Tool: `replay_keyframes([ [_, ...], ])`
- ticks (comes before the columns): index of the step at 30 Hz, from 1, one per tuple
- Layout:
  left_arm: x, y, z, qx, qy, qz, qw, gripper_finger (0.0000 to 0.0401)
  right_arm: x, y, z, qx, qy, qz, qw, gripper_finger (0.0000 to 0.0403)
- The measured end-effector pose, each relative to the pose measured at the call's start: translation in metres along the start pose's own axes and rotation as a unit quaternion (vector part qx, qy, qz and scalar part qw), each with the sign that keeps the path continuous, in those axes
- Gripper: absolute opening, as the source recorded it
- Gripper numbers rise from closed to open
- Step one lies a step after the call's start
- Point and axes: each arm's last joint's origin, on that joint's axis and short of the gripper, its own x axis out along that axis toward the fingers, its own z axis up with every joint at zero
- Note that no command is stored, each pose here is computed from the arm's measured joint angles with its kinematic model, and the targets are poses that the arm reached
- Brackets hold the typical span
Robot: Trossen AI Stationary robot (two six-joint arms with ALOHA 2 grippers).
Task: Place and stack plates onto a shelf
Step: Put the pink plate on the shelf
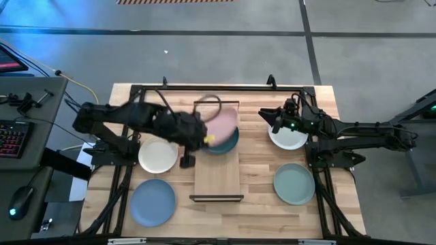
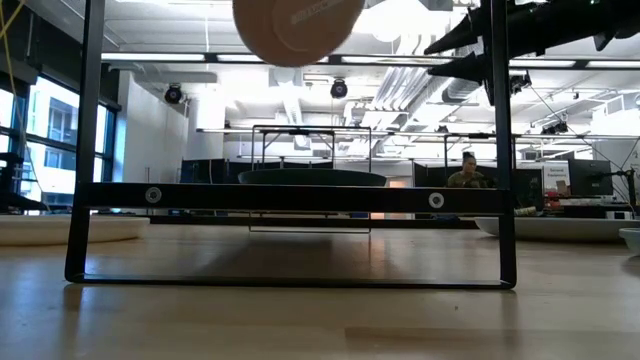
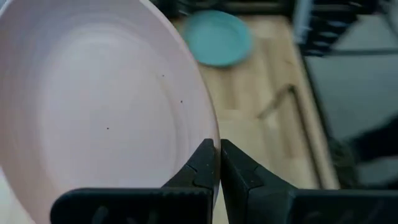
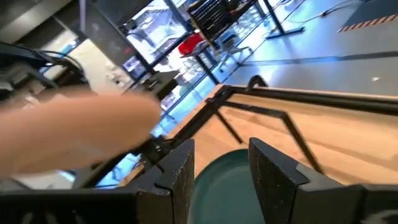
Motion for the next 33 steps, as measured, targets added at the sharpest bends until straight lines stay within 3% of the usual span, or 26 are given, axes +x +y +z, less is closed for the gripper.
replay_keyframes([
  [6, 0.018, -0.03, -0.004, 0.024, 0.034, -0.094, 0.995, 0.0, -0.001, 0.006, 0.0, 0.066, 0.029, 0.062, 0.995, 0.0134],
  [13, 0.039, -0.061, -0.01, 0.094, 0.06, -0.126, 0.986, 0.0, -0.004, 0.018, -0.009, 0.108, 0.074, 0.102, 0.986, 0.0134],
  [21, 0.078, -0.084, -0.021, 0.158, 0.101, -0.096, 0.977, 0.0, -0.008, 0.026, -0.017, 0.142, 0.082, 0.101, 0.981, 0.0134],
  [33, 0.125, -0.086, -0.034, 0.145, 0.168, -0.093, 0.971, 0.0, -0.011, 0.031, -0.022, 0.123, 0.09, 0.107, 0.983, 0.0134],
])
